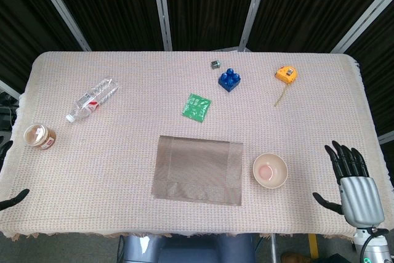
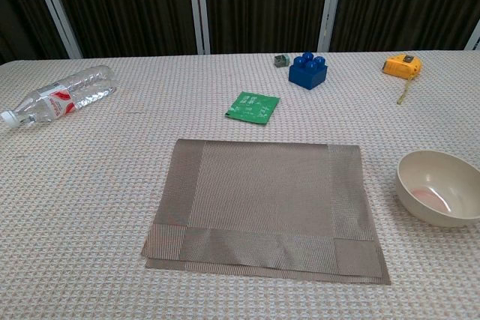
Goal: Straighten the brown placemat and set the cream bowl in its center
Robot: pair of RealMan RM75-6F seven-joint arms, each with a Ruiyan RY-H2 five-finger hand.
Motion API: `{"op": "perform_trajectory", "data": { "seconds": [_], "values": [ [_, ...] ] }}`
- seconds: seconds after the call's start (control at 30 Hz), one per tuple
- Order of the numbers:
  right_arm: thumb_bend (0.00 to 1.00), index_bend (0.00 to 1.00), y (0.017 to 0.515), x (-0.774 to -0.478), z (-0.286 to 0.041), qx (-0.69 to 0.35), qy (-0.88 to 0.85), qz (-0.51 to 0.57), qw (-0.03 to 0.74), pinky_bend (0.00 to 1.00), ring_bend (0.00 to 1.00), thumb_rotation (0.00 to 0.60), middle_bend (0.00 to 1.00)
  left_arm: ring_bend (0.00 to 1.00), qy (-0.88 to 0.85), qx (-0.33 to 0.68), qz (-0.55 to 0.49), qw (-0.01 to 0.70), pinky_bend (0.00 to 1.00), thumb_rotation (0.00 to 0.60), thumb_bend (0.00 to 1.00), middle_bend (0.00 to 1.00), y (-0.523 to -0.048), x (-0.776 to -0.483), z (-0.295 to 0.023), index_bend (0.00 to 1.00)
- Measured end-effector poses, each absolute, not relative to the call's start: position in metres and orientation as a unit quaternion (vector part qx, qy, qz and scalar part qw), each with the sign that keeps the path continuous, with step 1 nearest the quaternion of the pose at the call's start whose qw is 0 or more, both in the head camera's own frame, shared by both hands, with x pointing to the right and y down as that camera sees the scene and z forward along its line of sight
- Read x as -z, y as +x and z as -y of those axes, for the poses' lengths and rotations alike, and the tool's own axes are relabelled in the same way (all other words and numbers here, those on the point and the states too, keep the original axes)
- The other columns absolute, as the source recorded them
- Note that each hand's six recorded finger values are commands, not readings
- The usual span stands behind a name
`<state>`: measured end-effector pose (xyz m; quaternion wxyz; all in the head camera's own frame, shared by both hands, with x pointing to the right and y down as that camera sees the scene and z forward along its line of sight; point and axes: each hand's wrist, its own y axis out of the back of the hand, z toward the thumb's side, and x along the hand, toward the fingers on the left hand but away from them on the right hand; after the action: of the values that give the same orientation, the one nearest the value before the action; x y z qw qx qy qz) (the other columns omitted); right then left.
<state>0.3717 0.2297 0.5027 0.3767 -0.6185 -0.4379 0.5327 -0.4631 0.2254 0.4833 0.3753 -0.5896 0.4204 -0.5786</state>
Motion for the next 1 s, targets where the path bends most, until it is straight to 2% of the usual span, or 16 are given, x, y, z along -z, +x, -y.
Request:
{"op": "perform_trajectory", "data": {
  "seconds": [0.27,0.43,0.67,0.83,1.0],
  "values": [
    [0.00,0.02,0.369,-0.507,-0.231,-0.535,-0.624,0.431,0.373,0.00,0.00,0.600,0.00,0.00,-0.589,0.580,-0.419,0.375,0.00,0.600,0.06,0.00,-0.464,-0.484,-0.226,0.00],
    [0.00,0.07,0.364,-0.515,-0.235,-0.536,-0.641,0.416,0.360,0.00,0.00,0.600,0.00,0.00,-0.591,0.581,-0.417,0.373,0.00,0.600,0.05,0.00,-0.463,-0.486,-0.225,0.00],
    [0.00,0.16,0.334,-0.559,-0.253,-0.532,-0.708,0.322,0.335,0.00,0.00,0.600,0.00,0.00,-0.584,0.590,-0.414,0.373,0.00,0.600,0.05,0.00,-0.464,-0.492,-0.222,0.00],
    [0.00,0.27,0.311,-0.596,-0.262,-0.524,-0.736,0.259,0.341,0.00,0.00,0.600,0.00,0.00,-0.578,0.599,-0.412,0.371,0.00,0.600,0.05,0.00,-0.467,-0.496,-0.221,0.00],
    [0.04,0.29,0.300,-0.623,-0.263,-0.530,-0.742,0.226,0.342,0.00,0.00,0.600,0.00,0.00,-0.575,0.602,-0.412,0.370,0.00,0.600,0.06,0.00,-0.467,-0.498,-0.221,0.00]
  ]
}}
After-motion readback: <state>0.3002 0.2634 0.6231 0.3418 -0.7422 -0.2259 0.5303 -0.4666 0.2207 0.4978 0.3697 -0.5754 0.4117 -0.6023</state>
